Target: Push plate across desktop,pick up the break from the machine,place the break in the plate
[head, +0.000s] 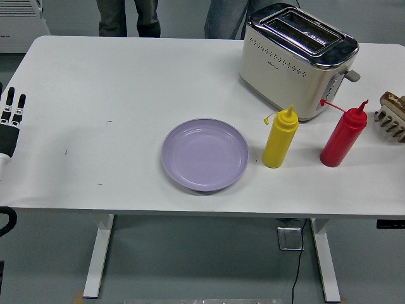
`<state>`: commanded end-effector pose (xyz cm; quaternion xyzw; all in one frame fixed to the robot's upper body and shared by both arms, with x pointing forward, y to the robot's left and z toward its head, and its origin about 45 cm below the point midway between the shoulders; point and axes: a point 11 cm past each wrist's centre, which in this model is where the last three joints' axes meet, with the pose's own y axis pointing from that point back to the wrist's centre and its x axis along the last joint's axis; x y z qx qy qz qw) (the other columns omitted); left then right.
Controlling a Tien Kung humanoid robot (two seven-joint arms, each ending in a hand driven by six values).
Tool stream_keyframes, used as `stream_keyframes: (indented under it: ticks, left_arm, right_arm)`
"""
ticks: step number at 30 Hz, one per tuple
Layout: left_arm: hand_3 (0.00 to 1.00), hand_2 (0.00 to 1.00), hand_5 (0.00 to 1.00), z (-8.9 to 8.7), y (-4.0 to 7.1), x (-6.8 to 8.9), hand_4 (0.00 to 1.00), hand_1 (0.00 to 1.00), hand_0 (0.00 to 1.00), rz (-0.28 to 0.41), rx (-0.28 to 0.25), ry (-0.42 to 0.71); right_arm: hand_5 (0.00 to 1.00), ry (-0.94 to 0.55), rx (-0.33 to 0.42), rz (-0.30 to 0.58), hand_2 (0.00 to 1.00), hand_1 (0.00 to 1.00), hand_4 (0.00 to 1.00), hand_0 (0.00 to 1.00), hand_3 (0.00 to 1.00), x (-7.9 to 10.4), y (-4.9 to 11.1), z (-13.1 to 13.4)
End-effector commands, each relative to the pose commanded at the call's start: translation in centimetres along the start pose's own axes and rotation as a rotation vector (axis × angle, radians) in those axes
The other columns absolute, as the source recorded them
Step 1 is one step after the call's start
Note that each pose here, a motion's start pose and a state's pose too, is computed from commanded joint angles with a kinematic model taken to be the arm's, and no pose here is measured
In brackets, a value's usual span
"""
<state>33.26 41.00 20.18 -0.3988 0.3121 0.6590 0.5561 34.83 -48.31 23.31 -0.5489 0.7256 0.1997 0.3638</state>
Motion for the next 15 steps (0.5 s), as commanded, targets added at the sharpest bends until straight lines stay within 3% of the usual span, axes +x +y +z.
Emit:
stream_keyframes:
  ticks: [15]
  left_arm:
    - [0.832,0.874,0.998,0.04,-0.1,-0.16,0.665,0.835,0.837,-0.005,-0.001,0.0]
  right_arm:
    - [0.416,0.0,0.003,-0.002,0.791,0.792,0.429,0.811,0.795,-0.08,-0.06,-0.1]
